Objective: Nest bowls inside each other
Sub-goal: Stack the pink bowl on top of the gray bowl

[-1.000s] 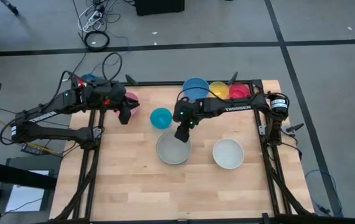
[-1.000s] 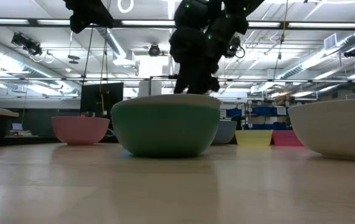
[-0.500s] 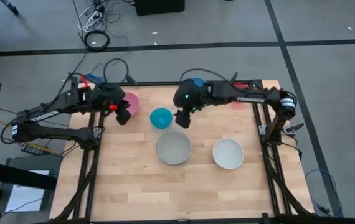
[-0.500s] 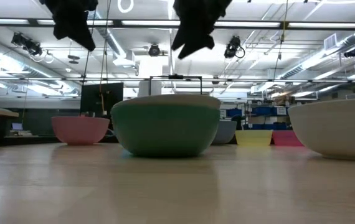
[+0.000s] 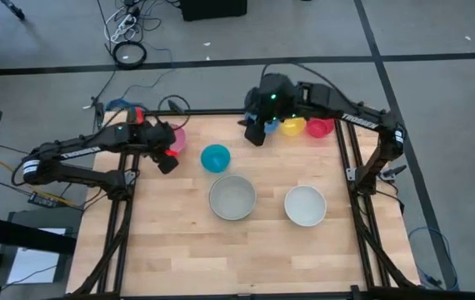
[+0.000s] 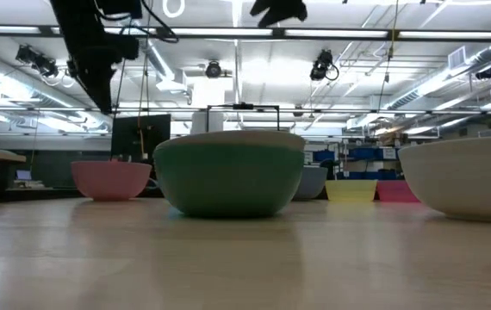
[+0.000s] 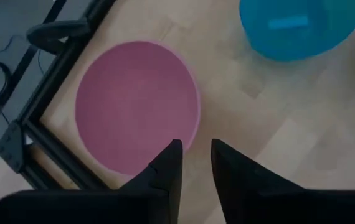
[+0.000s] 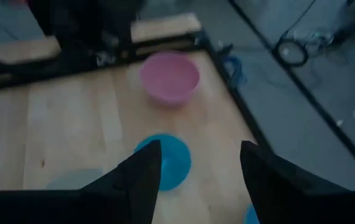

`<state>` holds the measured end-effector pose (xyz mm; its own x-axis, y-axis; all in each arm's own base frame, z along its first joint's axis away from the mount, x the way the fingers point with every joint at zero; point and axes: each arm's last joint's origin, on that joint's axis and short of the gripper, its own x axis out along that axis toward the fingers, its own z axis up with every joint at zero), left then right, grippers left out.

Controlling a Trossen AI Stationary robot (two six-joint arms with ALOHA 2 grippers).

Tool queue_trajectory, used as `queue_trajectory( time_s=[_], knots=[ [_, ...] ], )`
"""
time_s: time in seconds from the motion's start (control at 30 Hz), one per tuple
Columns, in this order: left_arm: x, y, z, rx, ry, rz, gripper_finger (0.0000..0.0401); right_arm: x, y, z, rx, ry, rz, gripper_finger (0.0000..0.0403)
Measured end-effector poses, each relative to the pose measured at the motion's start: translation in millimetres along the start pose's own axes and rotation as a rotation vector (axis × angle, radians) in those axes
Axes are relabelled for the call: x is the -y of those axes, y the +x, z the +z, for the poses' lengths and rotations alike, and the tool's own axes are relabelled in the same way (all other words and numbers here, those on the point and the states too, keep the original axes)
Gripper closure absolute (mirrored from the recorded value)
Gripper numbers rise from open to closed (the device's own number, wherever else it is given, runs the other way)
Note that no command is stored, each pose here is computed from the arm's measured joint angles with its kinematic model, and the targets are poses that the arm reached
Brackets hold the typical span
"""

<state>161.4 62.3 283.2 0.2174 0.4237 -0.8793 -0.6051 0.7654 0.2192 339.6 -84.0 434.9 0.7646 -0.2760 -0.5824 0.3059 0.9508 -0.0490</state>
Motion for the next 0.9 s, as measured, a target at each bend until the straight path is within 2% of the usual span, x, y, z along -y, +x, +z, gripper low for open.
queue_trajectory(
  time_s=[0.27,0.47,0.7,0.9],
  knots=[
    [8.6,32.7,-4.5,-0.100,0.060,0.031,0.0260,9.2,-51.3,25.8,0.142,-0.034,-0.041,0.0197],
    [9.7,54.0,-9.2,-0.126,0.064,0.042,0.0251,12.8,-88.1,38.4,0.250,-0.041,-0.066,0.0196],
    [4.6,61.9,-9.5,-0.126,0.046,0.001,0.0251,15.5,-110.2,42.8,0.290,-0.042,-0.103,0.0197],
    [2.2,68.1,-6.6,-0.147,0.056,-0.077,0.0251,17.1,-116.7,45.4,0.314,-0.043,-0.127,0.0197]
  ],
)
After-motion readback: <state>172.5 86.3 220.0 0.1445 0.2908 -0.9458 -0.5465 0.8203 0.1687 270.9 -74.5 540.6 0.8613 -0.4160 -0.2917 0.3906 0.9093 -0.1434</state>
